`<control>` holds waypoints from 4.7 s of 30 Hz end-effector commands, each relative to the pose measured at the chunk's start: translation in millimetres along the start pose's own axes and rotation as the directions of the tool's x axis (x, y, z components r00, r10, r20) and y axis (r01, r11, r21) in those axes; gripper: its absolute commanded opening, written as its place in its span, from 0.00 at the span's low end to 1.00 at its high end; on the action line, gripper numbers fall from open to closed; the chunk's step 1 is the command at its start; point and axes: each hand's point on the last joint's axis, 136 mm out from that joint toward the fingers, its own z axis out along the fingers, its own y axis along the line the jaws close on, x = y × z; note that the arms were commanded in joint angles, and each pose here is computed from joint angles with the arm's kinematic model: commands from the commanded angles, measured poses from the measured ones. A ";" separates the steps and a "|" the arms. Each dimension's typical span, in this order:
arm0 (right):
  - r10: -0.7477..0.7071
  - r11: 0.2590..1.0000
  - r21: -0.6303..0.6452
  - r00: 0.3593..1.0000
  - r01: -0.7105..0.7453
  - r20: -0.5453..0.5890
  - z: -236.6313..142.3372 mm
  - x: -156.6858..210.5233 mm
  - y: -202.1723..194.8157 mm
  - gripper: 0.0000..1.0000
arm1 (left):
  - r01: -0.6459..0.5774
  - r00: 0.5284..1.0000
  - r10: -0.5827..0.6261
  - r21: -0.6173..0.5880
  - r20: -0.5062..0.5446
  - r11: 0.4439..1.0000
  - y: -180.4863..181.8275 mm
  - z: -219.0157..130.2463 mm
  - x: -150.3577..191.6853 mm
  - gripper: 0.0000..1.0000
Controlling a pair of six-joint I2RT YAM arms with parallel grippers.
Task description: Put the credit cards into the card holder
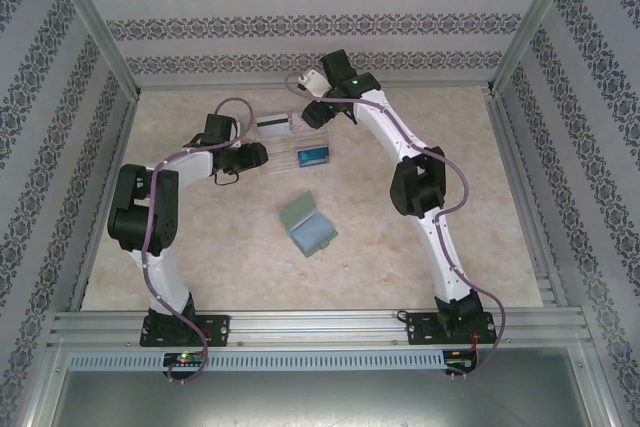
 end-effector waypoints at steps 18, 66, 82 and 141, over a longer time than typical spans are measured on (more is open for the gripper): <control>0.069 0.990 -0.127 0.997 -0.066 0.016 5.2 4.4 8.6 0.78 | -0.037 0.998 0.036 -0.017 -0.051 0.999 9.4 25.9 -4.8 0.32; 0.095 0.995 -0.027 0.995 -0.095 0.023 -30.5 -3.8 -8.4 0.71 | -0.205 0.972 0.212 0.073 -0.104 0.976 -1.7 43.3 -6.2 0.25; 0.113 0.992 -0.067 0.993 -0.110 0.033 -32.8 -5.2 -6.2 0.60 | -0.207 0.971 0.215 0.082 -0.103 0.975 -4.6 42.4 -7.9 0.25; 0.150 0.982 -0.100 0.985 -0.158 -0.090 -54.0 45.2 45.8 0.62 | -0.208 0.968 0.220 0.098 -0.122 0.973 -8.5 43.5 -9.2 0.25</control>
